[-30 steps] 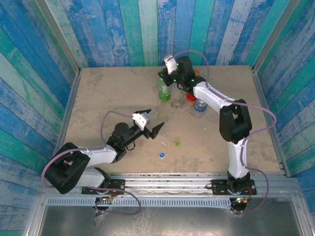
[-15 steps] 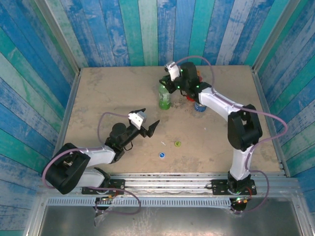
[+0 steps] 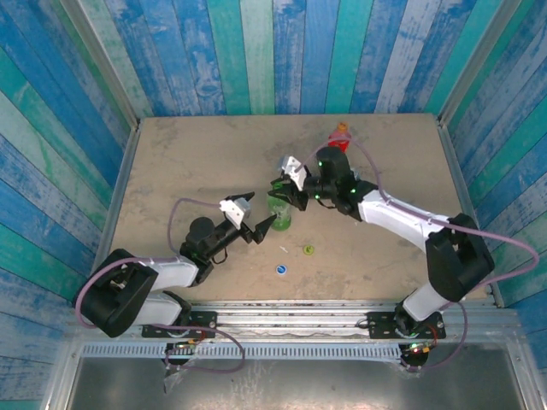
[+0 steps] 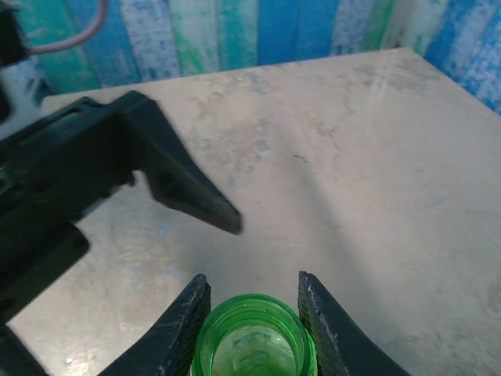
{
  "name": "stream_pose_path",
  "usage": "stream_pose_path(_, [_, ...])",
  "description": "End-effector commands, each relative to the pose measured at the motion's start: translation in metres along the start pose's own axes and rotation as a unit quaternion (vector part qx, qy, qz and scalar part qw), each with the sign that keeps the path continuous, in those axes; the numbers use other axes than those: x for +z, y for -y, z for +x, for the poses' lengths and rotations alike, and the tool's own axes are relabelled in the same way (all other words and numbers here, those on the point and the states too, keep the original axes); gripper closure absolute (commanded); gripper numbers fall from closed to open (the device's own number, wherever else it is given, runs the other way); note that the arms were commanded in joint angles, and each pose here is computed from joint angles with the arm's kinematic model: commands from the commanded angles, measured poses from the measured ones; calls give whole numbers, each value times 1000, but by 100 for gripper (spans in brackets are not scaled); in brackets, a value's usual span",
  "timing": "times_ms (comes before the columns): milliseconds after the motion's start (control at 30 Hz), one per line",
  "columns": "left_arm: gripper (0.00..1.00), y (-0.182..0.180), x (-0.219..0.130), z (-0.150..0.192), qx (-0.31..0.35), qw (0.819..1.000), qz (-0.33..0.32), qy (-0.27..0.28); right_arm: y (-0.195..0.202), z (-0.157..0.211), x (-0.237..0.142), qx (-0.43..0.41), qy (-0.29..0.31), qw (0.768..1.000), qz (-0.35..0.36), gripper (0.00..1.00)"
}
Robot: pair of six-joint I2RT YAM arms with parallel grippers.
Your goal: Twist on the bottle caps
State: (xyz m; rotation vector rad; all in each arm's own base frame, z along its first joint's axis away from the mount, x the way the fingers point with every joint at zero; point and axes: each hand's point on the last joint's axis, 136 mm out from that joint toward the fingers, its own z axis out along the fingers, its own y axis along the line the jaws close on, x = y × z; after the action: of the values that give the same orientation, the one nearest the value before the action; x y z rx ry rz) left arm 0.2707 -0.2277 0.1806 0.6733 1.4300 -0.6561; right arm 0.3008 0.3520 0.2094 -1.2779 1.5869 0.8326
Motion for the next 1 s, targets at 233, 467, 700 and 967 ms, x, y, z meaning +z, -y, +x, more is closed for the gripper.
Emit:
stream_pose_path(233, [5, 22, 9, -7, 23, 996, 78, 22, -31, 2, -6, -23, 17, 998, -48, 81])
stream_pose_path(467, [5, 23, 25, 4, 17, 995, 96, 32, -23, 15, -4, 24, -1, 999, -21, 79])
stream_pose_path(700, [16, 24, 36, 5, 9, 992, 110, 54, -19, 22, -4, 47, -13, 999, -6, 78])
stream_pose_path(967, [24, 26, 41, 5, 12, 991, 122, 50, -22, 29, 2, 55, -24, 998, -16, 77])
